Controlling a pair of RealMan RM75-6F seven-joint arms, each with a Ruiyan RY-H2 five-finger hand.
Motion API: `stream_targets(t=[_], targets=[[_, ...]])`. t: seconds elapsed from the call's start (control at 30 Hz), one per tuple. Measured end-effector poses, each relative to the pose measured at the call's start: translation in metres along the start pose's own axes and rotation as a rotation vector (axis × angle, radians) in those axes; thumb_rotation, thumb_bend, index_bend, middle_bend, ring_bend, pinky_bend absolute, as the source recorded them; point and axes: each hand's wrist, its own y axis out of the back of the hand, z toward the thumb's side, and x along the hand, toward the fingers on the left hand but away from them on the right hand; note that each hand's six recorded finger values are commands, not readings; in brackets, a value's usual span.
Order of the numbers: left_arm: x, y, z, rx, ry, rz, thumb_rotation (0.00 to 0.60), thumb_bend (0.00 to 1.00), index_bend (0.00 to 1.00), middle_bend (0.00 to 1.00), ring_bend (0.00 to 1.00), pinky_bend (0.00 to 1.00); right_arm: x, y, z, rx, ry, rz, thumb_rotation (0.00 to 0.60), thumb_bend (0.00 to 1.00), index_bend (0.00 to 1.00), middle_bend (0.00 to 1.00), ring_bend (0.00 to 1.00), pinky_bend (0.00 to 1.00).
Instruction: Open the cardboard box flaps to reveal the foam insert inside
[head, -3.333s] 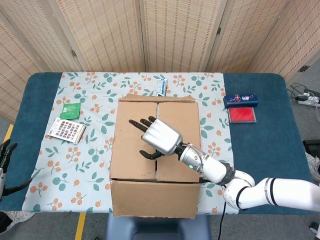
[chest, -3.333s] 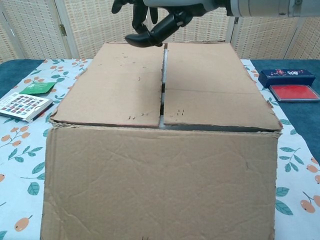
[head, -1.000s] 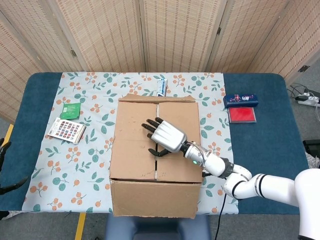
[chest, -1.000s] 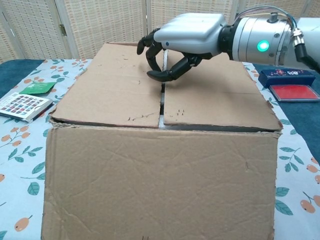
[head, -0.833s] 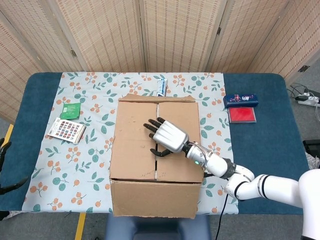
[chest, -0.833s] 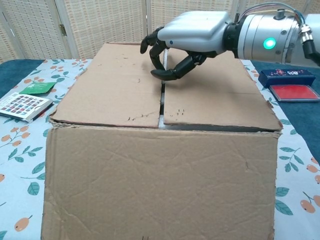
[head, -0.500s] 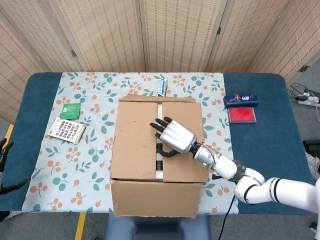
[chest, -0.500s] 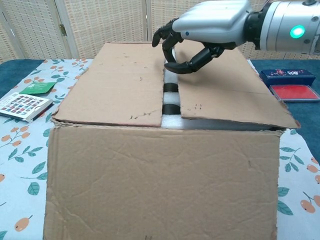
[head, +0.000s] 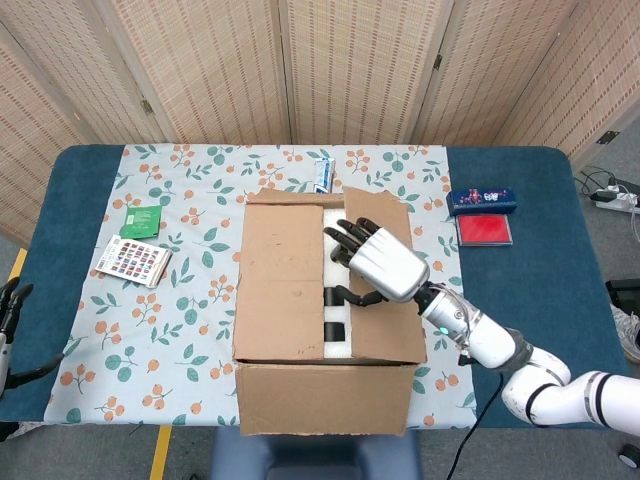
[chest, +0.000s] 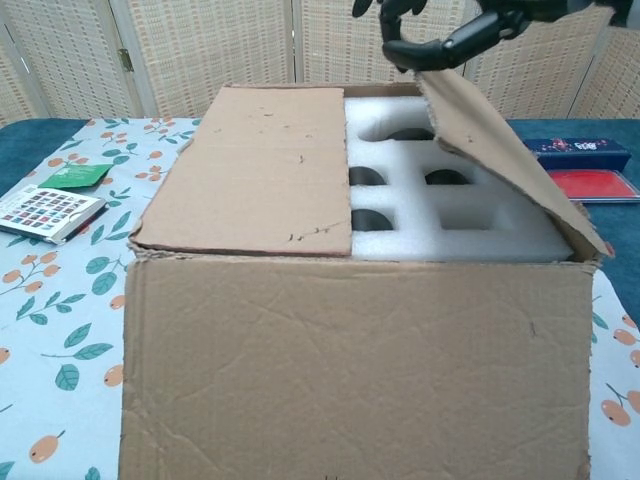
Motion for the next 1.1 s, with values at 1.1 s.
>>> stream_targets(t=[1.1], targets=[[0.006,-0.017,0.010,0.045,-0.011,-0.038,0.600,0.17,0.00,0.00,0.00,0.00,0.189,-0.003,-0.067,-0.061,-0.307,0.011,0.137,0.52,0.52,0.19,0.16,0.25]])
